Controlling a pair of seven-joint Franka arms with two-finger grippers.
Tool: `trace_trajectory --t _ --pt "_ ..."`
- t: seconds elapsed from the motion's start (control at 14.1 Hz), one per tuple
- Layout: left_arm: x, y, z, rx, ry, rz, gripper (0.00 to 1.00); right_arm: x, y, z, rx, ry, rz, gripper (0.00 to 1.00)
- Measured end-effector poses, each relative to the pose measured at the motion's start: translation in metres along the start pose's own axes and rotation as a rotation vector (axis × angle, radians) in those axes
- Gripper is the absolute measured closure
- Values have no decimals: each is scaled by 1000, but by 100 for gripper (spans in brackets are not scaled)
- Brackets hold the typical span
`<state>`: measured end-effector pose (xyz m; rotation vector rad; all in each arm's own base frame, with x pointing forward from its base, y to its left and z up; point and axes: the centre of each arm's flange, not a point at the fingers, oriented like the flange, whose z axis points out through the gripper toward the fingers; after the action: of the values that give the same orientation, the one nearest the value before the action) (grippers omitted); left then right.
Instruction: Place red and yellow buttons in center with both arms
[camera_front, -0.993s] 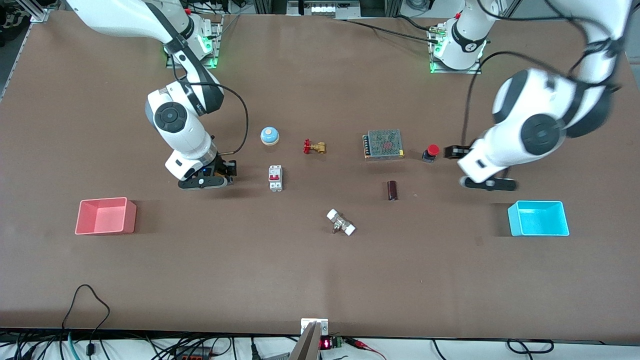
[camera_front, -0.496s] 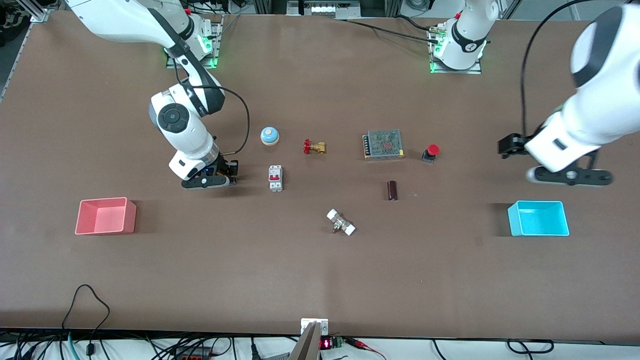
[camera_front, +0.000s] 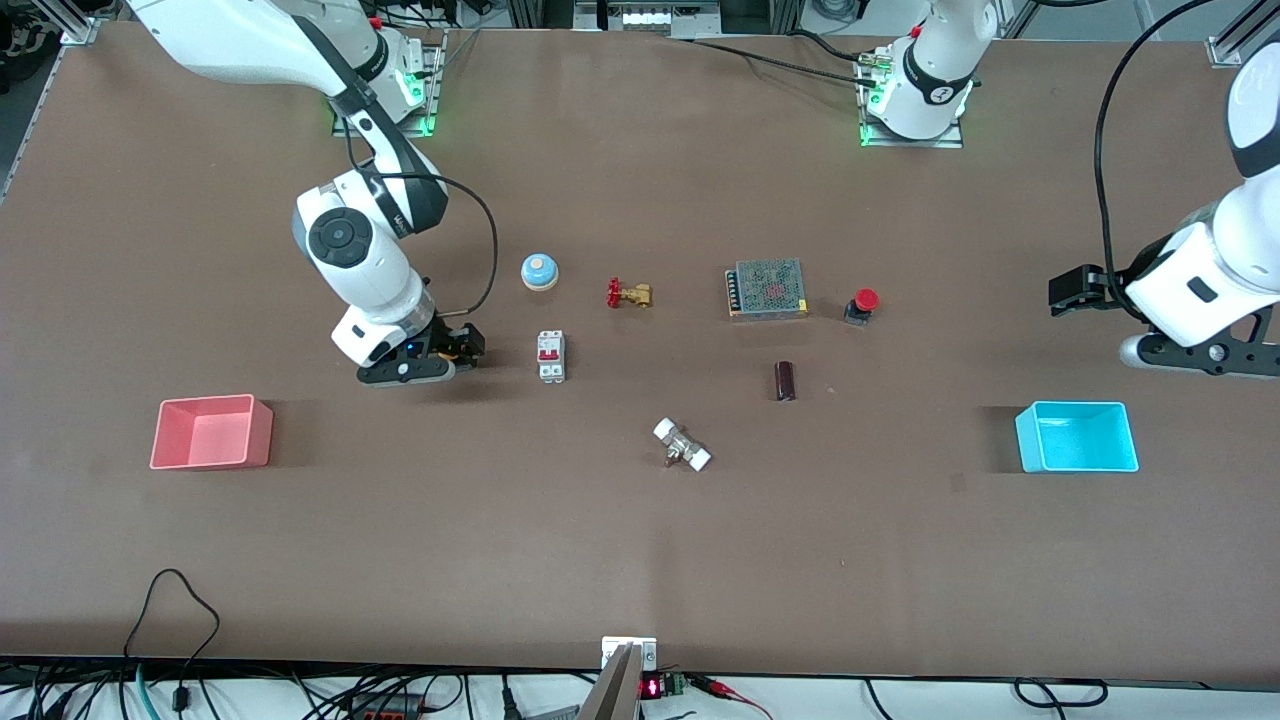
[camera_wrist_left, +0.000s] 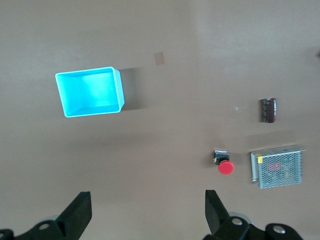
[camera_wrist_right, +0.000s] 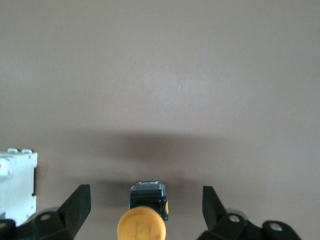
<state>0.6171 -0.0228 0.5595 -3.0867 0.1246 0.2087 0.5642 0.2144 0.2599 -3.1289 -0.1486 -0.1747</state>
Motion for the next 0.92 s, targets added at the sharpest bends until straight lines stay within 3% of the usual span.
trace_trajectory --t 0.14,0.28,0.43,0.64,0.92 --pt "-7 -11 -2 -23 49 -16 0 28 4 -40 -26 -27 22 0" --pt "-30 -16 -12 -4 126 -16 0 53 12 -93 39 -87 37 0" --pt "-62 -10 -20 13 143 -7 0 75 43 -147 84 -130 8 0" --pt "-72 -6 -15 24 128 2 0 86 128 -199 59 -176 -38 0" --pt "-66 -7 -6 23 121 2 0 80 204 -258 22 -128 -31 0"
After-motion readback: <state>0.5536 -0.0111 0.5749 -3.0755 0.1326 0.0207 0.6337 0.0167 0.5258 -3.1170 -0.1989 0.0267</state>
